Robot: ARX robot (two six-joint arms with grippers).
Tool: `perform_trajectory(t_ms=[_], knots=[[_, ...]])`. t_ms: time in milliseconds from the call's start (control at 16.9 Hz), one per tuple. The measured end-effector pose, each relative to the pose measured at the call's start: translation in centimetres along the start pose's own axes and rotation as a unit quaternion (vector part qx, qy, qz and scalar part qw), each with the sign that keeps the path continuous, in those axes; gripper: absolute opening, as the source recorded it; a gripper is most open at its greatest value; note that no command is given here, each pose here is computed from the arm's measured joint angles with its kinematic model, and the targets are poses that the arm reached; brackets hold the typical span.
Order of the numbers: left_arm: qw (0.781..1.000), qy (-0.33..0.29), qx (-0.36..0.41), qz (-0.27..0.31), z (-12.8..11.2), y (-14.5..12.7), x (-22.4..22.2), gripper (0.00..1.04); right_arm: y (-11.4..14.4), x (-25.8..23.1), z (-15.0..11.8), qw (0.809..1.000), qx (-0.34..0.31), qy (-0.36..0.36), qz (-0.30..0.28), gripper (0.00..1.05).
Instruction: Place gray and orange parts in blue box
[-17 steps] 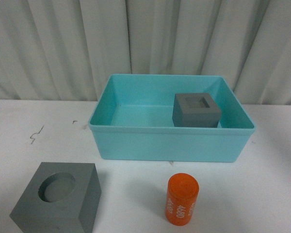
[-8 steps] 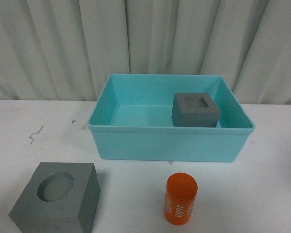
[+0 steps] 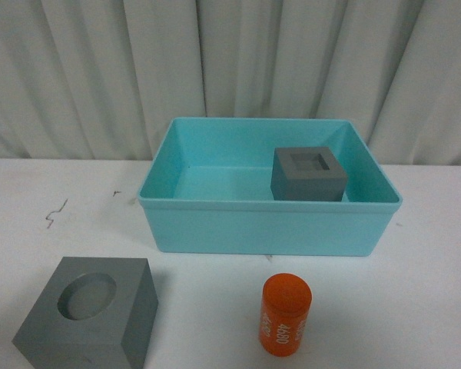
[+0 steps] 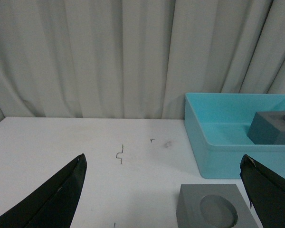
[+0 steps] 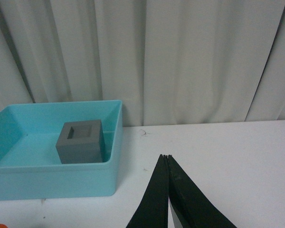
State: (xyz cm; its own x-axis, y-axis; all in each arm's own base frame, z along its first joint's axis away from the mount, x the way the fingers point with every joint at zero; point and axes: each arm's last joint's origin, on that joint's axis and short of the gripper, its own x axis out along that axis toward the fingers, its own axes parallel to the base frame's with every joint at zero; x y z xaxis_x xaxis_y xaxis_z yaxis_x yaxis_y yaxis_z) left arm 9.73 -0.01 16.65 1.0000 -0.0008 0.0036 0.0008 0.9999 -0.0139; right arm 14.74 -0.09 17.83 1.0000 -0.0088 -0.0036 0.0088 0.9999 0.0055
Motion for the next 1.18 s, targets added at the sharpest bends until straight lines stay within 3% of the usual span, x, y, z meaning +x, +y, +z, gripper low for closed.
perform_trajectory(t_ms=[236, 1182], knots=[[1.0, 0.0, 0.0, 0.0, 0.0, 0.0, 0.0, 0.98, 0.0, -1.3, -1.3, 1.0, 0.0, 0.006, 0.0, 0.02], [1.0, 0.0, 0.0, 0.0, 0.0, 0.0, 0.0, 0.98, 0.0, -3.8, -0.8, 1.0, 0.0, -0.009, 0.0, 0.02]])
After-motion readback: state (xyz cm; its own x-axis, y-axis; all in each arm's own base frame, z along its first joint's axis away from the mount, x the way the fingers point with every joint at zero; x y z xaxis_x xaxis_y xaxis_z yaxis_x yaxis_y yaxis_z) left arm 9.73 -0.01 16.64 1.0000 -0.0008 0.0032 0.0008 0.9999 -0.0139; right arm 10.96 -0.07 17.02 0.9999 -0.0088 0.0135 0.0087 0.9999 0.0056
